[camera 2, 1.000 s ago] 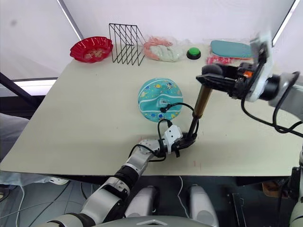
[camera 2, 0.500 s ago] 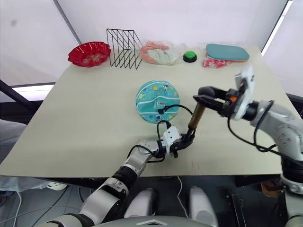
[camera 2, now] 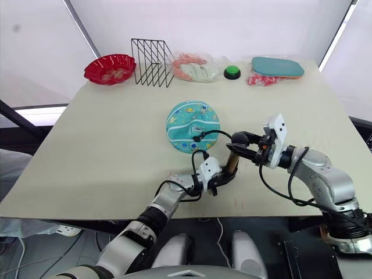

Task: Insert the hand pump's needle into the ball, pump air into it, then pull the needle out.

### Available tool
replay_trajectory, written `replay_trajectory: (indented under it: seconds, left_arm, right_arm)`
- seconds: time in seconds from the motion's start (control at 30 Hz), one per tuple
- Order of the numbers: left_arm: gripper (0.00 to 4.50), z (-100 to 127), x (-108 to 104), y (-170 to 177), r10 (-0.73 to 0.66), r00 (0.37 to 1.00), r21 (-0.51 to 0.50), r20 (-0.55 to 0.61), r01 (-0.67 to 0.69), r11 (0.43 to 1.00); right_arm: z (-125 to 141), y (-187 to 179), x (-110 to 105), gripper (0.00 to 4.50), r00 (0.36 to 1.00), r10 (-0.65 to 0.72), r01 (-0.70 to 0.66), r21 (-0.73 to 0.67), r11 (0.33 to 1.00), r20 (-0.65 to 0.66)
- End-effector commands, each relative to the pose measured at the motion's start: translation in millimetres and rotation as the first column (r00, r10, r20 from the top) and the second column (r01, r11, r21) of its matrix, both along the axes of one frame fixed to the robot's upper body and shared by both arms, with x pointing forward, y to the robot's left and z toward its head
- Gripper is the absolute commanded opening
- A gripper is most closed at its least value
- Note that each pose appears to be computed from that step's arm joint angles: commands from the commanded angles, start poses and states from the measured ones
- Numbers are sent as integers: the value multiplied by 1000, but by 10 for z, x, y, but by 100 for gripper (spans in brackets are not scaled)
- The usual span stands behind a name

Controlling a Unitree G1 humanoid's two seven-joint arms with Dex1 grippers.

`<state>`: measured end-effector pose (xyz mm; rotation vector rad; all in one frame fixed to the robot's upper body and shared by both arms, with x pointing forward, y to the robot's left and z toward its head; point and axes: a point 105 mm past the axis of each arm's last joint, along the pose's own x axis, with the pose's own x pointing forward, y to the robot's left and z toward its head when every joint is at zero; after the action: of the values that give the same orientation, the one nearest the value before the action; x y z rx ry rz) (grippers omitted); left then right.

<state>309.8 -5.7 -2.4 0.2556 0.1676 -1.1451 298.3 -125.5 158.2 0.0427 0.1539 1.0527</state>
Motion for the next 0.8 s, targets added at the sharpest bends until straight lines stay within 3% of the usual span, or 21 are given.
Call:
replay_trajectory:
  seconds: [0.03, 0.3, 0.43, 0.57, 0.73, 0.8]
  left_arm:
    - [105, -277, -123, 112, 11, 995, 45, -103, -7, 999]
    - [105, -290, -134, 111, 1, 994, 44, -107, 4, 999]
    - [105, -291, -134, 107, -4, 994, 43, -107, 8, 999]
    - [105, -295, -143, 94, -7, 994, 42, -107, 12, 999]
    - [105, -292, -155, 88, -9, 995, 41, -103, 13, 999]
    - [105, -290, -153, 89, -7, 995, 41, -102, 12, 999]
  right_arm:
    - [587, -168, 0, 207, 990, -63, 60, 25, 998, 123]
    - [1470, -354, -215, 207, 970, -74, 51, 102, 993, 230]
    - [1662, -405, -268, 207, 970, -76, 51, 111, 992, 229]
    - [1425, -357, -166, 207, 983, -80, 65, 94, 993, 167]
    - [645, -220, 8, 207, 998, -68, 68, 20, 997, 16]
    - [513, -194, 23, 207, 998, -62, 62, 7, 998, 5]
